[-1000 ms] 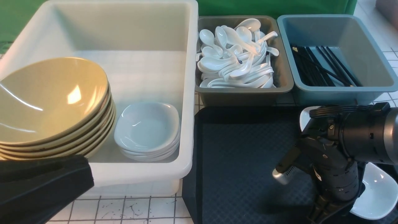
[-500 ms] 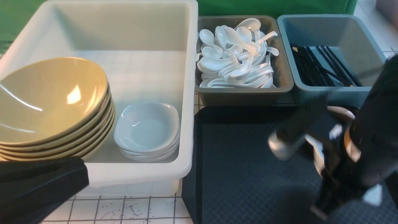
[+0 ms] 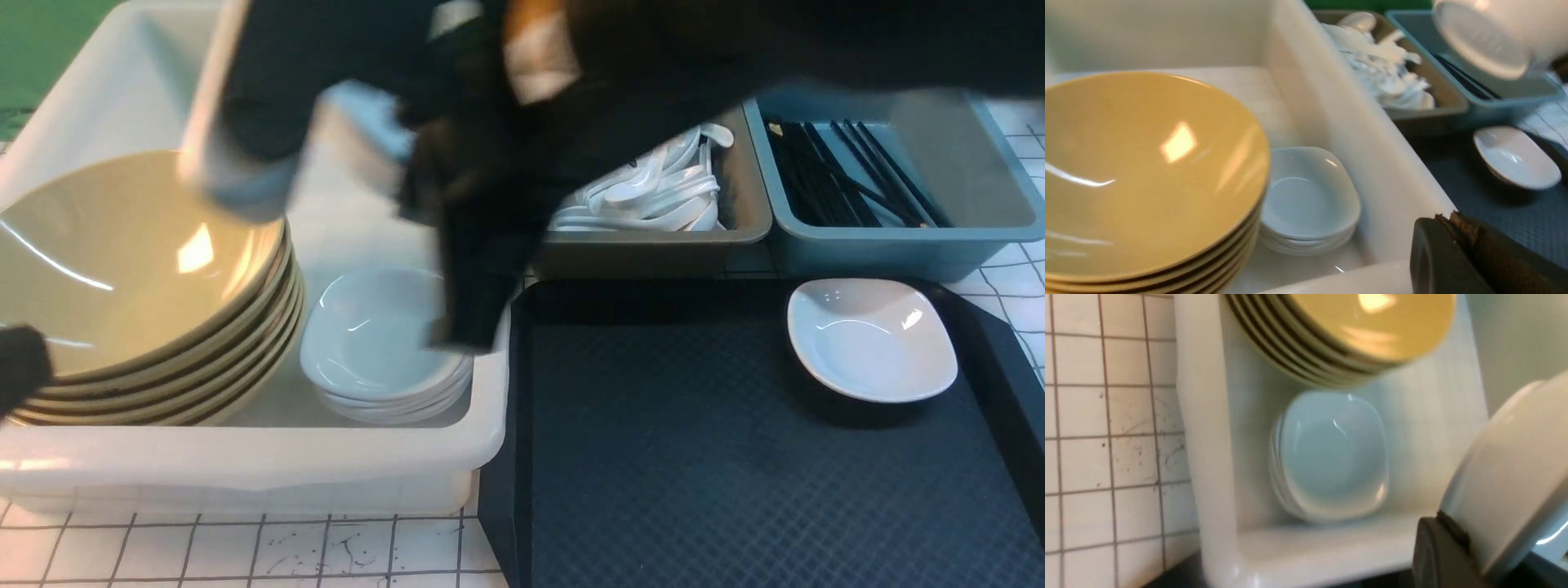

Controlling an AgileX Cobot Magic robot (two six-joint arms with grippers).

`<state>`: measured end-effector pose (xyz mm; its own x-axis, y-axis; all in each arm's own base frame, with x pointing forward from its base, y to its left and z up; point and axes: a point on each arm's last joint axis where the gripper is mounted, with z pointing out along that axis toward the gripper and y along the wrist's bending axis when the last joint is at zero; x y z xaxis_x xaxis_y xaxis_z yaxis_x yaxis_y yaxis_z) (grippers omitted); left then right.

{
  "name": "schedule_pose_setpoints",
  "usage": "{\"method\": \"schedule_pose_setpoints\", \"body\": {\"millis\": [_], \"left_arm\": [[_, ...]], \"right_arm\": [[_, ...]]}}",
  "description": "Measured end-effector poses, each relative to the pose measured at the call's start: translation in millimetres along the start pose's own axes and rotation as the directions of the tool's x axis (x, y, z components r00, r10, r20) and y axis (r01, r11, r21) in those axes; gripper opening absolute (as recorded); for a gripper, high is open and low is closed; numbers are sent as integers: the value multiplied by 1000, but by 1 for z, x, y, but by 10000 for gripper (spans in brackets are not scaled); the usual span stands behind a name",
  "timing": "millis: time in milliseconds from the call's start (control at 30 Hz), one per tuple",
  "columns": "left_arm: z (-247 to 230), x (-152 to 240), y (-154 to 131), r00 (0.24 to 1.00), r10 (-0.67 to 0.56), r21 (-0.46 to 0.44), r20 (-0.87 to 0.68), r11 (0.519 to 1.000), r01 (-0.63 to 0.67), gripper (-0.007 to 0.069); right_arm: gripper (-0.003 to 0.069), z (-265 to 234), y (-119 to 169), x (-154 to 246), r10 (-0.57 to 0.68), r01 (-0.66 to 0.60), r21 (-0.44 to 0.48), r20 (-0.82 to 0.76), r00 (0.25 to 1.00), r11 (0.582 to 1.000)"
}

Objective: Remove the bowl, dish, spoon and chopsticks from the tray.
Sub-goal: Use the right arm to put the plate into the large storage box on the left

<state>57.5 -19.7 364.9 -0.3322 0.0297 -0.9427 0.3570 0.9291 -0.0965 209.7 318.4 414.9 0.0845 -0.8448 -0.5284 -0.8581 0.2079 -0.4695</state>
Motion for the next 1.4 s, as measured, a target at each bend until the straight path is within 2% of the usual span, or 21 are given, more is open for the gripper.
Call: {"method": "schedule_pose_setpoints", "body": {"millis": [200,400,733,1000,1400], "left_arm": [[-7,-2,5,998,-58,-48,-9,997,57,-1],[-21,1,8,998,-61,-46,34,997,62,-1],[-38,4,12,992,-70,-33,103,997,73,-1],[-38,4,12,992,-70,-33,103,997,73,-1],[-38,4,11,992,-80,-21,99,996,82,-1]], "right_arm": [[50,91,18,-11,-103,95,-88,-98,990,992],[50,129,27,-3,-91,68,-115,-212,973,991],[50,134,21,2,65,-78,-42,-254,965,996],[50,166,10,20,103,-116,-29,-293,951,993],[53,187,12,24,133,-148,-29,-290,948,989]]}}
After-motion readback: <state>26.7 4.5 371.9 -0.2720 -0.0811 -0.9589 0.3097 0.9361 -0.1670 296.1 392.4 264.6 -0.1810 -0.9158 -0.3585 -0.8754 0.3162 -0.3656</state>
